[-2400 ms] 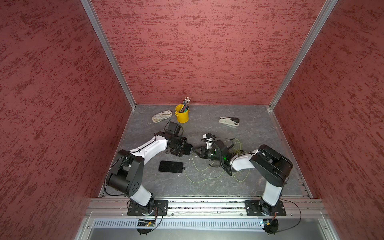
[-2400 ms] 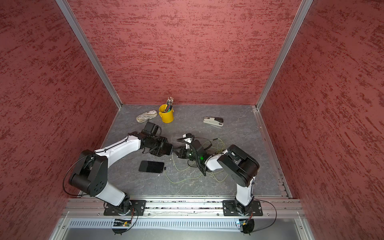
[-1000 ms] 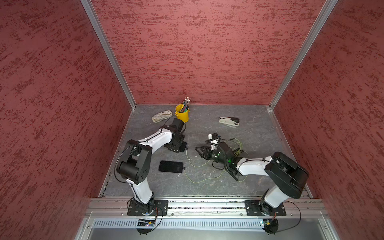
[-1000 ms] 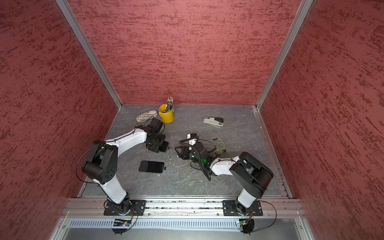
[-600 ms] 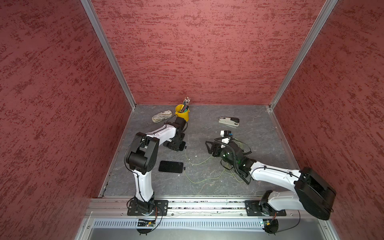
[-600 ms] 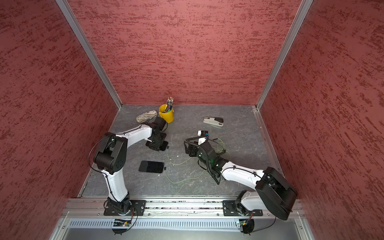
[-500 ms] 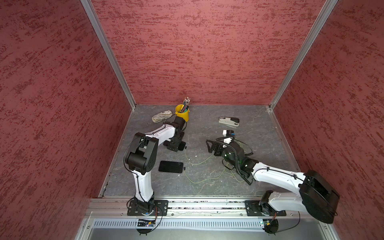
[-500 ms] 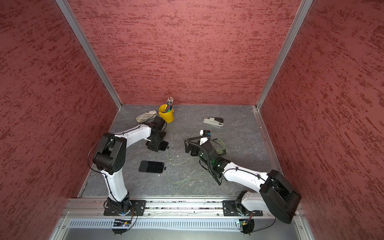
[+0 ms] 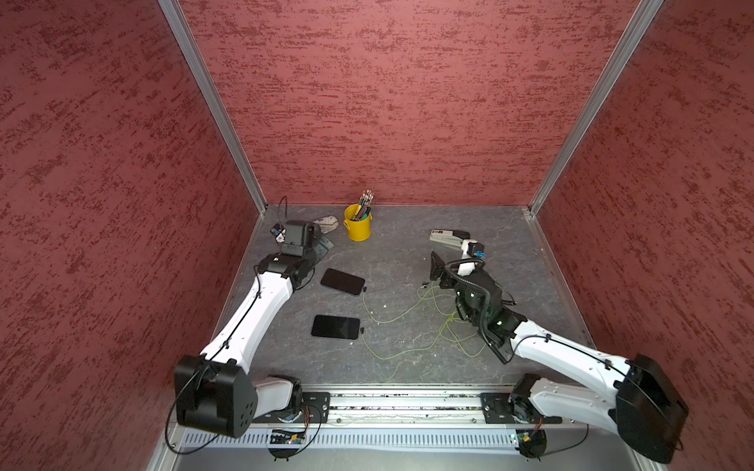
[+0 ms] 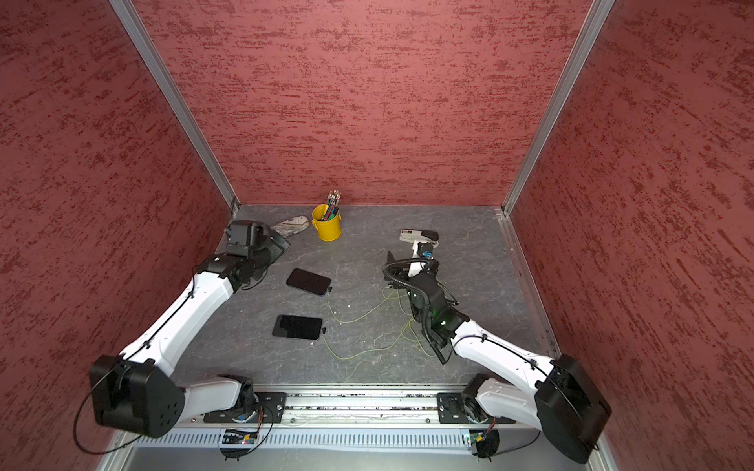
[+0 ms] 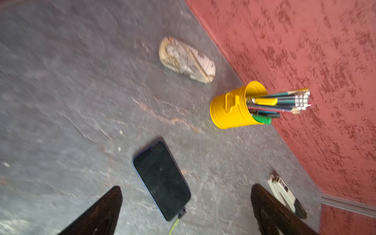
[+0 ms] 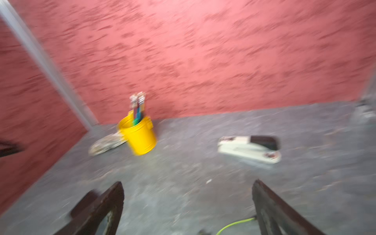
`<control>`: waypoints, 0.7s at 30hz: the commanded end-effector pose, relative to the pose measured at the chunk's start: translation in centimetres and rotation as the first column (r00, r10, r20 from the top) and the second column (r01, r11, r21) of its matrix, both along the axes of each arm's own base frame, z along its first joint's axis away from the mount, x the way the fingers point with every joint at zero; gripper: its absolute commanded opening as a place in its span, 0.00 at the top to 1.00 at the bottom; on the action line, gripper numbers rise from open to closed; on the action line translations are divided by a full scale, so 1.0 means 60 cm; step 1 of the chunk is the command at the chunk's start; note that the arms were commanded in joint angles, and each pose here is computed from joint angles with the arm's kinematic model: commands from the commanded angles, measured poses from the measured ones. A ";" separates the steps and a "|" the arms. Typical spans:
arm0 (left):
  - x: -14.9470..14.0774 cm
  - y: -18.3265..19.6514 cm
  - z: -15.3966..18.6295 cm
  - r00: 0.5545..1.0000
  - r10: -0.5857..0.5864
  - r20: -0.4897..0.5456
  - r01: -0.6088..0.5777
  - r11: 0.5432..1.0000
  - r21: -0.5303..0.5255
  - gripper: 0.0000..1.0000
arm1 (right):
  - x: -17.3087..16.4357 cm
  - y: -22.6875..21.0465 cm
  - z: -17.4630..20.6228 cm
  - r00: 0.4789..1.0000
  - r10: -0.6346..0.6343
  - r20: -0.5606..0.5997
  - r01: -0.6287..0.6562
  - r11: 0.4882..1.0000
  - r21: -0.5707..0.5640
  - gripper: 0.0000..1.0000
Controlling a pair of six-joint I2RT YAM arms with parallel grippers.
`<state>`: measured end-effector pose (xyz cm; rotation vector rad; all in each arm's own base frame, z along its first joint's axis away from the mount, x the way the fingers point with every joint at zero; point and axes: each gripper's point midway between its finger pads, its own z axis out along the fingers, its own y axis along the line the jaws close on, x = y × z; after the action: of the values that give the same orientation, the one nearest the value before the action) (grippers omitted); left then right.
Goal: Plug wired earphones into phones
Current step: Place the phone at the center of the board, then reset both arms
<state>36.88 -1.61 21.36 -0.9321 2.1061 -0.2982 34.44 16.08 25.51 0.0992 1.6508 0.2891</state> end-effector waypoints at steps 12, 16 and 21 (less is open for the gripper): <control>0.011 0.134 -0.054 0.962 -0.089 0.259 -0.035 0.899 0.437 0.00 | 0.039 -0.270 -0.046 0.864 -0.433 0.257 0.480 0.863 -0.160 0.02; 0.025 0.124 -0.107 0.968 -0.167 0.186 0.062 0.882 0.468 0.00 | 0.011 -0.289 -0.046 0.847 -0.449 0.284 0.503 0.850 -0.156 0.02; 0.033 0.113 -0.144 0.964 -0.209 0.166 0.111 0.880 0.462 0.00 | -0.001 -0.290 -0.087 0.885 -0.427 0.186 0.458 0.870 -0.182 0.01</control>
<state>37.77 5.32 11.21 -0.5051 2.0192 0.0288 35.19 -1.00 20.03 0.2639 1.4784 -0.2579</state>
